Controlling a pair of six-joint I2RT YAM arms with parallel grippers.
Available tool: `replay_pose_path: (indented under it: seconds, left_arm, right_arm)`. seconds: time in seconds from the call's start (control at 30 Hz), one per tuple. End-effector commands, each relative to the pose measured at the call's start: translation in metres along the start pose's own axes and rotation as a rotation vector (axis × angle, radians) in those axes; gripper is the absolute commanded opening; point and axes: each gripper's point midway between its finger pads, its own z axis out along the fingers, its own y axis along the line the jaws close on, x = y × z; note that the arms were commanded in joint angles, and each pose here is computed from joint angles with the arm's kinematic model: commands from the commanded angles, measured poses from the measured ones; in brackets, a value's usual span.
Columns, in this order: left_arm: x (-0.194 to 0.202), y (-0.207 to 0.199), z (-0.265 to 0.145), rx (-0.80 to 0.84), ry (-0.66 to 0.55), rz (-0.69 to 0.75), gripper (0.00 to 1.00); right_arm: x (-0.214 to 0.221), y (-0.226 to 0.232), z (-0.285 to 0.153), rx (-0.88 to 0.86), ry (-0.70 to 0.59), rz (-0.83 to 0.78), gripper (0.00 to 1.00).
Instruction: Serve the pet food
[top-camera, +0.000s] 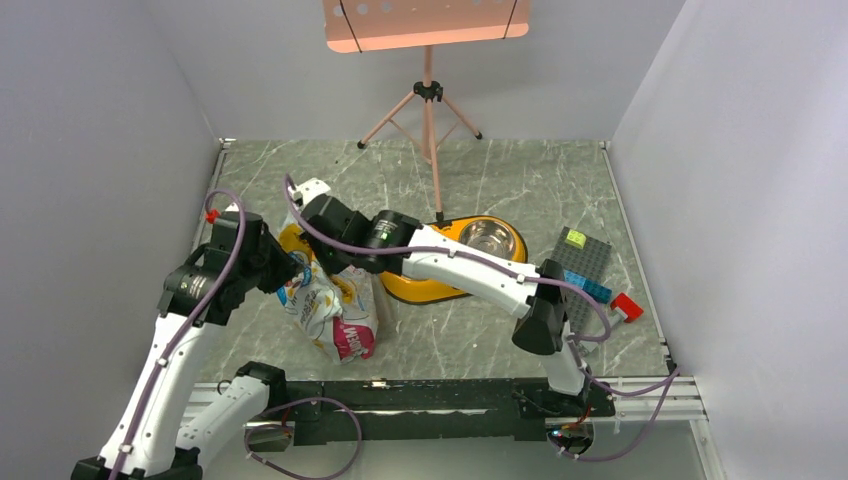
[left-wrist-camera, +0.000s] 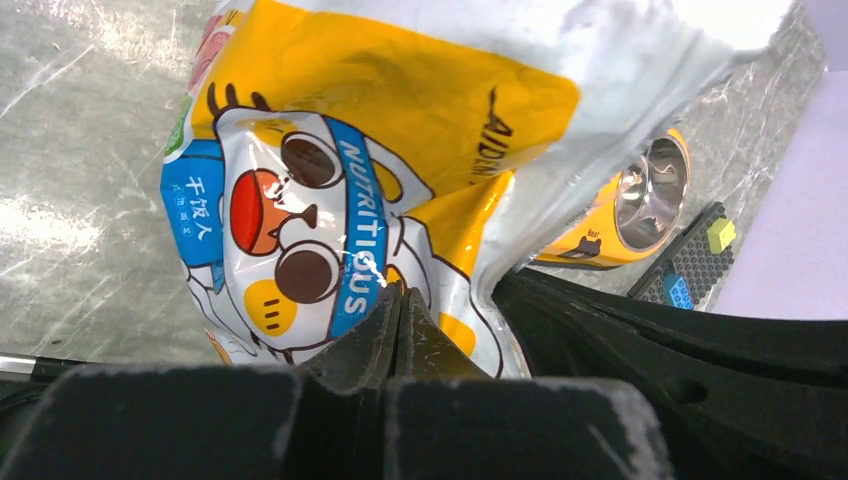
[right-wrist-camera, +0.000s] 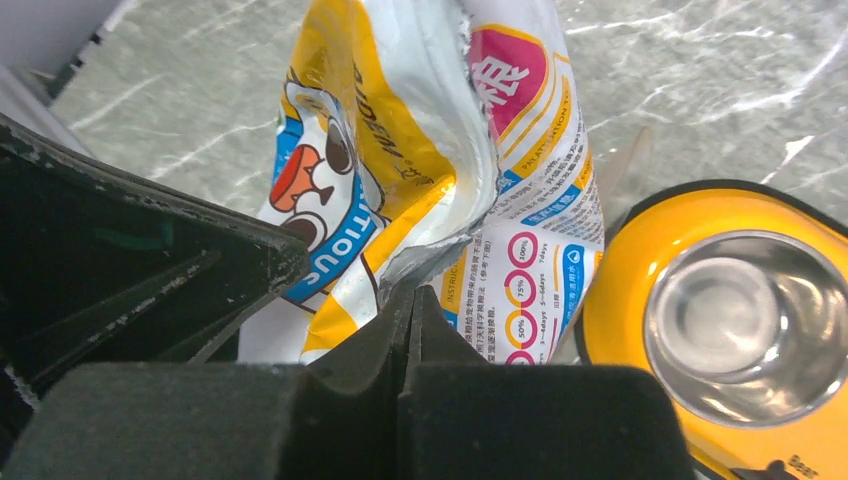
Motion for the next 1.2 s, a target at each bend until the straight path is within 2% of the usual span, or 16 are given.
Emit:
replay_pose_path:
  seconds: [0.0, 0.03, 0.1, 0.17, 0.23, 0.47, 0.63, 0.77, 0.97, 1.17]
  left_arm:
    - [-0.010, -0.015, -0.011, 0.122, -0.072, -0.011, 0.00]
    - [-0.013, -0.018, -0.016, 0.142, -0.092, -0.015, 0.06]
    - [-0.021, -0.022, -0.026, 0.171, -0.134, -0.021, 0.27]
    - [-0.028, -0.029, -0.034, 0.212, -0.171, -0.016, 0.43]
    - [-0.031, -0.038, -0.036, 0.259, -0.185, -0.012, 0.50]
    - [-0.029, -0.064, -0.021, 0.346, -0.127, 0.033, 0.60]
    - [-0.021, -0.067, -0.008, 0.352, -0.079, 0.043, 0.64]
    - [-0.016, -0.059, 0.002, 0.311, -0.056, 0.040, 0.53]
    - [-0.019, -0.054, 0.014, 0.252, -0.045, 0.070, 0.44]
    - [-0.010, -0.037, 0.027, 0.146, 0.019, 0.107, 0.42]
  right_arm:
    - [-0.029, -0.027, -0.009, 0.120, -0.159, -0.079, 0.00]
    - [-0.031, -0.022, -0.012, 0.067, -0.170, -0.064, 0.00]
    - [-0.036, -0.014, -0.018, -0.031, -0.184, -0.022, 0.00]
    - [-0.042, -0.005, -0.026, -0.133, -0.215, 0.014, 0.00]
    - [-0.049, 0.001, -0.039, -0.211, -0.255, 0.034, 0.00]
    - [-0.054, 0.000, -0.047, -0.320, -0.266, 0.100, 0.00]
    - [-0.053, -0.003, -0.044, -0.327, -0.256, 0.112, 0.00]
    - [-0.049, -0.004, -0.042, -0.324, -0.244, 0.110, 0.00]
    - [-0.042, -0.005, -0.037, -0.325, -0.226, 0.107, 0.00]
    - [-0.041, -0.006, -0.031, -0.310, -0.214, 0.099, 0.00]
